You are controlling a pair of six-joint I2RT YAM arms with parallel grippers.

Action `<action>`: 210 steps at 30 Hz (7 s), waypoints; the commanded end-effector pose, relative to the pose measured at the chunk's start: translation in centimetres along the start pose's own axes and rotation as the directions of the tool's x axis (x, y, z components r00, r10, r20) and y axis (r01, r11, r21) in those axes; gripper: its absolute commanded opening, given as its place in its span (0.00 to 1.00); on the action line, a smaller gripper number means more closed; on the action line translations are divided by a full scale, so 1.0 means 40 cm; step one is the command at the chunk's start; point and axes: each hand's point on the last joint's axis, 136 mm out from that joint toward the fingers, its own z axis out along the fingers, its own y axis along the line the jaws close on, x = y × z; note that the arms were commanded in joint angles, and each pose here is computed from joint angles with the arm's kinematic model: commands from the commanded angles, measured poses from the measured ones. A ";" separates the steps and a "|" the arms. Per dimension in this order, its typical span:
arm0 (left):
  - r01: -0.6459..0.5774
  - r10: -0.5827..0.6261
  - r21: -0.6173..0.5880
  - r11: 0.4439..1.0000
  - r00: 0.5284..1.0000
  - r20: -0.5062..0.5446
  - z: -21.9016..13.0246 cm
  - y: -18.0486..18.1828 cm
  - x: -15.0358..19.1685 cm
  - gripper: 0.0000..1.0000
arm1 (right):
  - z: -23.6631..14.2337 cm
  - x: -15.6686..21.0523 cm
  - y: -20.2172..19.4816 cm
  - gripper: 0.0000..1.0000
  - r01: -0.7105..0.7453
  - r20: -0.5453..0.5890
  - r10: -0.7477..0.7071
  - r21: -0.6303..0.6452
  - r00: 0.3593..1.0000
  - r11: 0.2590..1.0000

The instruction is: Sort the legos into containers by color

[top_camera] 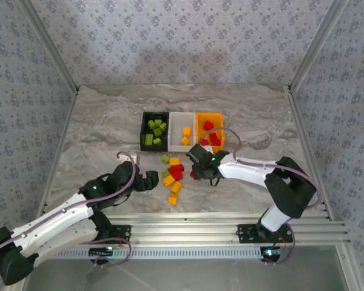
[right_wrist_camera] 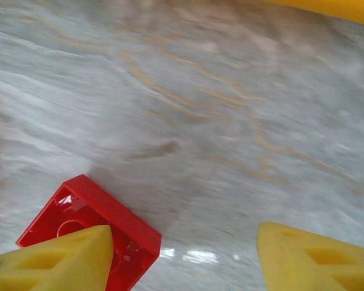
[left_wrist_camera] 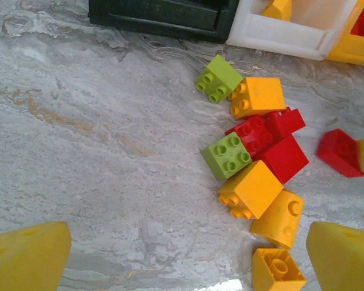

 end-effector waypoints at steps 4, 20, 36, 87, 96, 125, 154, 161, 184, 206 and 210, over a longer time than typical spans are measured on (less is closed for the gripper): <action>0.016 -0.016 0.000 1.000 1.000 0.010 0.002 0.006 -0.003 0.99 | -0.108 -0.060 -0.003 0.73 -0.052 0.137 0.070 -0.129 0.988 0.990; 0.032 -0.032 -0.035 0.999 0.999 -0.004 0.008 0.034 0.006 1.00 | 0.033 -0.005 0.070 0.66 0.133 -0.096 -0.144 -0.116 0.985 0.984; -0.004 0.004 0.005 1.000 1.000 -0.002 0.003 0.003 -0.019 0.99 | -0.092 -0.143 0.041 0.24 0.098 0.085 -0.089 -0.113 0.992 0.989; -0.506 0.492 0.122 0.854 0.710 -0.503 0.178 -0.178 0.320 0.67 | -0.238 -0.297 -0.122 0.73 -0.178 0.336 0.233 -0.185 0.913 0.966; -0.511 0.499 0.127 0.850 0.704 -0.505 0.166 -0.176 0.329 0.39 | -0.240 -0.290 -0.151 0.73 -0.209 0.344 0.260 -0.178 0.902 0.962; -0.300 0.301 -0.044 0.953 0.953 0.021 0.415 -0.336 -0.428 0.26 | -0.159 -0.200 -0.147 0.73 -0.260 0.265 0.298 -0.170 0.917 0.951; -0.249 0.241 0.075 0.966 0.965 0.105 0.073 -0.291 -0.253 0.99 | -0.160 -0.199 -0.083 0.74 -0.200 0.256 0.262 -0.244 0.931 0.949; -0.103 0.109 0.067 0.992 0.989 -0.100 0.151 -0.136 -0.072 0.98 | -0.139 -0.195 -0.070 0.74 -0.198 0.244 0.259 -0.249 0.934 0.948; -0.235 0.187 -0.102 0.967 0.918 -0.349 0.219 -0.023 0.135 0.75 | -0.150 -0.189 -0.092 0.74 -0.206 0.259 0.264 -0.231 0.929 0.951; -0.204 0.183 -0.045 0.978 0.940 -0.287 0.157 -0.058 0.079 0.90 | -0.158 -0.187 -0.094 0.74 -0.210 0.263 0.270 -0.237 0.926 0.949; -0.233 0.190 -0.095 0.968 0.924 -0.333 0.206 -0.024 0.112 0.85 | -0.165 -0.182 -0.104 0.74 -0.213 0.267 0.272 -0.231 0.924 0.949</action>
